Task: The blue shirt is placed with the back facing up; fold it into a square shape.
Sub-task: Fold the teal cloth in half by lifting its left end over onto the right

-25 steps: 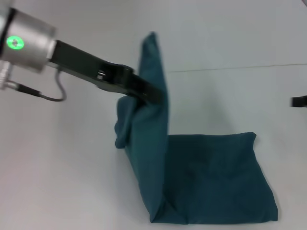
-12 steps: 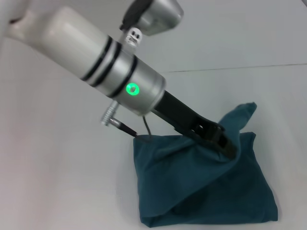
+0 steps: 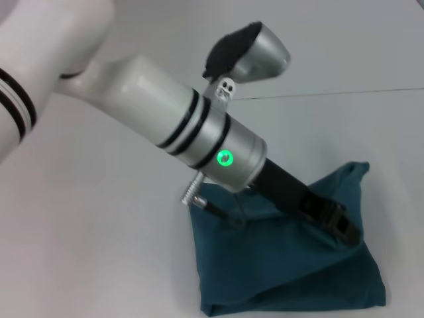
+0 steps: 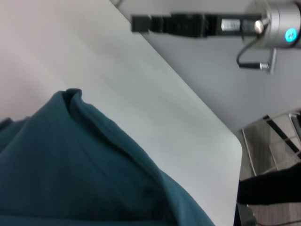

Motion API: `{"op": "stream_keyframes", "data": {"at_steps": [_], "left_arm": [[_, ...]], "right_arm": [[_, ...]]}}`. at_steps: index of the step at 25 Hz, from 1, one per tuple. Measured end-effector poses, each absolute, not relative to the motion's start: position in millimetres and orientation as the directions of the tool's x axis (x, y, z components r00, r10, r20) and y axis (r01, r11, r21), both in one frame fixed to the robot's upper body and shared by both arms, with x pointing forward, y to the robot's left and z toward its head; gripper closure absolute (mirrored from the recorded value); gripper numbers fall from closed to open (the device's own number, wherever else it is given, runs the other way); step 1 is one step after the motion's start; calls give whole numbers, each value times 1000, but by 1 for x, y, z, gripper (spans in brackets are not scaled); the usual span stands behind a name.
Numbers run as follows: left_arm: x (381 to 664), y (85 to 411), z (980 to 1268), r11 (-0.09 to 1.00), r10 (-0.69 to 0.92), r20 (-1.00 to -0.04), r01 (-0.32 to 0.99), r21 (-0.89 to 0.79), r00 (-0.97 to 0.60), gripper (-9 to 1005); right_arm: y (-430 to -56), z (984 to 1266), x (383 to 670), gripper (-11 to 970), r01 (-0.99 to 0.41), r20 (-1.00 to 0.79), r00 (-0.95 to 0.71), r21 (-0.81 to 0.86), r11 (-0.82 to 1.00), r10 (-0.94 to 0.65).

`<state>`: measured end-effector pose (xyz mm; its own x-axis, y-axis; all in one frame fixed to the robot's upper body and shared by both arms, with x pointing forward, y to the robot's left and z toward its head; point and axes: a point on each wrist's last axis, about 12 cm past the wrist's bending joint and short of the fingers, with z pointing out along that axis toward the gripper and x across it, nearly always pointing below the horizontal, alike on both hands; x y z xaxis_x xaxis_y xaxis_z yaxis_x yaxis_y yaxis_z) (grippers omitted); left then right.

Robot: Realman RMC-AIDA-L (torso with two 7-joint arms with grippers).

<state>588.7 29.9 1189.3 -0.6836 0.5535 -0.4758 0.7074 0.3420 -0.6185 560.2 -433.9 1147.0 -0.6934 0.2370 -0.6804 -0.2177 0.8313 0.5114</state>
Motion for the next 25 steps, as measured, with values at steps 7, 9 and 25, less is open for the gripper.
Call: {"op": "stream_keyframes", "data": {"at_steps": [7, 9, 25], "left_arm": [[576, 14, 1167, 348, 557, -480, 715, -606, -678, 811], [573, 13, 1161, 353, 549, -477, 708, -612, -686, 804], [570, 23, 1161, 322, 505, -458, 651, -687, -732, 458]], "right_arm": [[-433, 1149, 563, 960, -223, -685, -690, 509, 831, 234], [-433, 1149, 563, 960, -222, -686, -689, 508, 832, 236], [-428, 1150, 571, 959, -227, -691, -692, 485, 845, 210]]}}
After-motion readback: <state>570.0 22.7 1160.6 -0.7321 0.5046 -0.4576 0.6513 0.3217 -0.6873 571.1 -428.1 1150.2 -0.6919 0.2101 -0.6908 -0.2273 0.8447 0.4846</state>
